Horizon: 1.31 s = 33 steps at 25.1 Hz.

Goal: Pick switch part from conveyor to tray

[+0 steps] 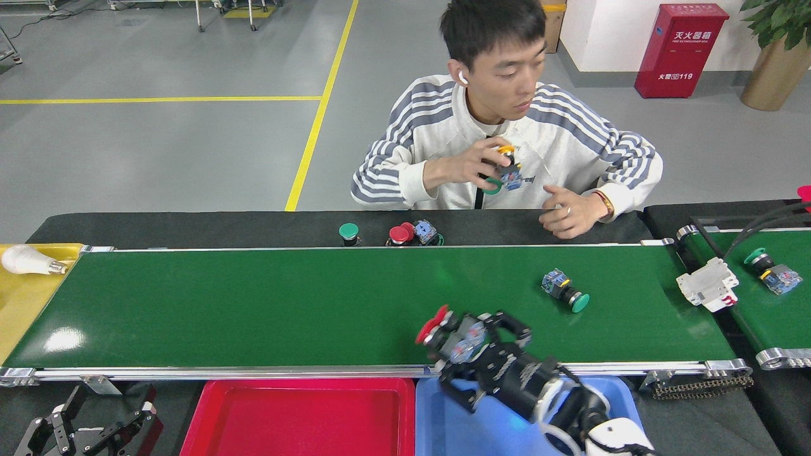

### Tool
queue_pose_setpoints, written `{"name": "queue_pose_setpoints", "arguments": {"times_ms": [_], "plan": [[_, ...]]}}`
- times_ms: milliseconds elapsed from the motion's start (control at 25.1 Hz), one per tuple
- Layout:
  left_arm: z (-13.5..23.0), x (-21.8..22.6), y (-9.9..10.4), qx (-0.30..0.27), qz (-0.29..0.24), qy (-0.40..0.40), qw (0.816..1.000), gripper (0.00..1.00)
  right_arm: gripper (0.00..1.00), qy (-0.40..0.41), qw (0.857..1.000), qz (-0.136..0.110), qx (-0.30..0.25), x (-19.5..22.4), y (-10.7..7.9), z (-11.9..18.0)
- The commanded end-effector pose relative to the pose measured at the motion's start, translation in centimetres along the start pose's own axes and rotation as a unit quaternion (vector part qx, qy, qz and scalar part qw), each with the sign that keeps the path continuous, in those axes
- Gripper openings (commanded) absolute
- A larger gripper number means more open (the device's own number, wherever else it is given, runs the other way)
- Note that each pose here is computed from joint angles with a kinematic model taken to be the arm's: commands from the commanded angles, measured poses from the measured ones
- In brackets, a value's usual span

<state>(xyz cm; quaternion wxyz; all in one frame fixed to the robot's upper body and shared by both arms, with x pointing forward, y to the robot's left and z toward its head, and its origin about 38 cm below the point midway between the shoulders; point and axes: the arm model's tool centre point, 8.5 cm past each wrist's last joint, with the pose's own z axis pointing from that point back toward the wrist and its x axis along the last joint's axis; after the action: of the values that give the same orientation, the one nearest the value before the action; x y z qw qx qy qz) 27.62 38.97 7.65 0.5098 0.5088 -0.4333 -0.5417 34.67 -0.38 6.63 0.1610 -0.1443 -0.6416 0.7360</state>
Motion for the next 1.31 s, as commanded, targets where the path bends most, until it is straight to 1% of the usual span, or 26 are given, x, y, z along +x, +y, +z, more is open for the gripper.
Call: {"name": "queue_pose_setpoints", "arguments": {"times_ms": [0, 40, 119, 199, 239, 279, 318, 358, 398, 438, 478, 517, 557, 597, 637, 716, 756, 796, 836, 875, 955, 995, 1035, 1114, 1154, 1273], "plan": [[-0.7, 0.3, 0.8, 0.015, 0.0, -0.007, 1.0, 1.0, 1.0, -0.017, 1.0, 0.0, -0.007, 0.5, -0.3, -1.0], [-0.9, 0.6, 0.8, 0.015, 0.001, -0.011, 1.0, 1.0, 1.0, -0.022, 1.0, -0.003, -0.006, 0.8, 0.0, -1.2], [-1.1, 0.9, 1.0, 0.018, 0.0, -0.015, 1.0, 1.0, 1.0, -0.025, 1.0, -0.003, -0.008, 1.0, 0.1, -1.2], [-1.1, 0.6, 1.2, 0.019, -0.003, -0.016, 1.0, 1.0, 1.0, -0.022, 1.0, -0.005, -0.014, 1.0, -0.1, -1.1], [-1.0, 0.5, 1.3, 0.02, -0.004, -0.014, 1.0, 1.0, 1.0, -0.012, 1.0, -0.004, -0.025, 0.7, -0.7, -0.7], [-0.7, 0.3, 1.0, 0.016, -0.004, -0.011, 1.0, 1.0, 1.0, 0.008, 0.999, -0.006, -0.033, -0.2, -1.0, 0.3], [-0.6, 0.1, 0.8, 0.013, -0.003, -0.008, 1.0, 1.0, 1.0, 0.058, 0.997, -0.015, -0.041, -1.9, -0.7, 2.8], [-0.6, 0.1, 0.6, 0.01, 0.0, -0.007, 1.0, 1.0, 1.0, 0.119, 0.991, -0.028, -0.047, -3.2, 0.0, 5.8], [-0.6, 0.1, 0.4, 0.007, 0.0, -0.007, 1.0, 1.0, 1.0, 0.181, 0.981, -0.045, -0.056, -3.9, 0.6, 8.6], [-0.6, 0.0, 0.1, 0.003, 0.001, -0.007, 1.0, 1.0, 1.0, 0.269, 0.959, -0.066, -0.065, -4.6, 1.3, 12.4], [-0.6, 0.0, 0.0, 0.002, 0.002, -0.007, 1.0, 1.0, 1.0, 0.348, 0.931, -0.083, -0.075, -4.5, 2.3, 16.0], [-0.4, 0.0, 0.0, 0.001, 0.001, -0.007, 1.0, 1.0, 1.0, 0.418, 0.899, -0.09, -0.093, -3.9, 3.2, 19.5], [-0.1, 0.1, -0.3, -0.003, 0.001, -0.007, 1.0, 1.0, 1.0, 0.477, 0.868, -0.087, -0.11, -3.4, 4.3, 22.3], [0.1, 0.2, -0.5, -0.005, 0.002, -0.006, 1.0, 1.0, 1.0, 0.517, 0.844, -0.078, -0.117, -3.4, 4.9, 24.3], [0.1, 0.1, -0.5, -0.006, 0.002, -0.004, 1.0, 1.0, 1.0, 0.552, 0.823, -0.073, -0.112, -3.4, 5.6, 26.0], [0.1, 0.1, -0.6, -0.007, 0.001, -0.003, 1.0, 1.0, 1.0, 0.602, 0.789, -0.075, -0.096, -3.5, 6.3, 27.4], [0.1, 0.0, -0.6, -0.007, 0.001, -0.001, 1.0, 1.0, 1.0, 0.612, 0.781, -0.074, -0.096, -4.0, 6.0, 27.5], [0.1, 0.0, -0.6, -0.007, 0.001, -0.001, 1.0, 1.0, 1.0, 0.616, 0.778, -0.075, -0.093, -4.5, 5.8, 27.4], [-0.1, 0.0, -0.4, -0.004, 0.001, -0.002, 1.0, 1.0, 1.0, 0.613, 0.781, -0.075, -0.096, -5.6, 5.0, 26.9], [-0.1, 0.0, -0.3, -0.002, 0.001, -0.001, 1.0, 1.0, 1.0, 0.605, 0.787, -0.077, -0.094, -6.9, 4.1, 26.0], [-0.4, 0.0, 0.0, 0.002, 0.002, -0.001, 1.0, 1.0, 1.0, 0.579, 0.806, -0.089, -0.078, -8.3, 3.5, 23.5], [-0.6, 0.0, 0.1, 0.004, 0.001, -0.001, 1.0, 1.0, 1.0, 0.559, 0.821, -0.091, -0.07, -9.1, 3.1, 21.7], [-0.8, -0.1, 0.2, 0.005, 0.002, 0.0, 1.0, 1.0, 1.0, 0.542, 0.834, -0.085, -0.059, -9.9, 2.8, 20.2], [-1.2, -0.2, 0.5, 0.009, 0.0, 0.0, 1.0, 1.0, 1.0, 0.508, 0.857, -0.077, -0.035, -10.9, 3.1, 16.9], [-1.2, -0.1, 0.6, 0.011, 0.002, -0.001, 1.0, 1.0, 1.0, 0.494, 0.866, -0.076, -0.028, -11.5, 3.0, 15.2], [-1.2, -0.1, 0.7, 0.012, -0.001, -0.004, 1.0, 1.0, 1.0, 0.473, 0.878, -0.075, -0.012, -13.2, 2.8, 12.7]]}}
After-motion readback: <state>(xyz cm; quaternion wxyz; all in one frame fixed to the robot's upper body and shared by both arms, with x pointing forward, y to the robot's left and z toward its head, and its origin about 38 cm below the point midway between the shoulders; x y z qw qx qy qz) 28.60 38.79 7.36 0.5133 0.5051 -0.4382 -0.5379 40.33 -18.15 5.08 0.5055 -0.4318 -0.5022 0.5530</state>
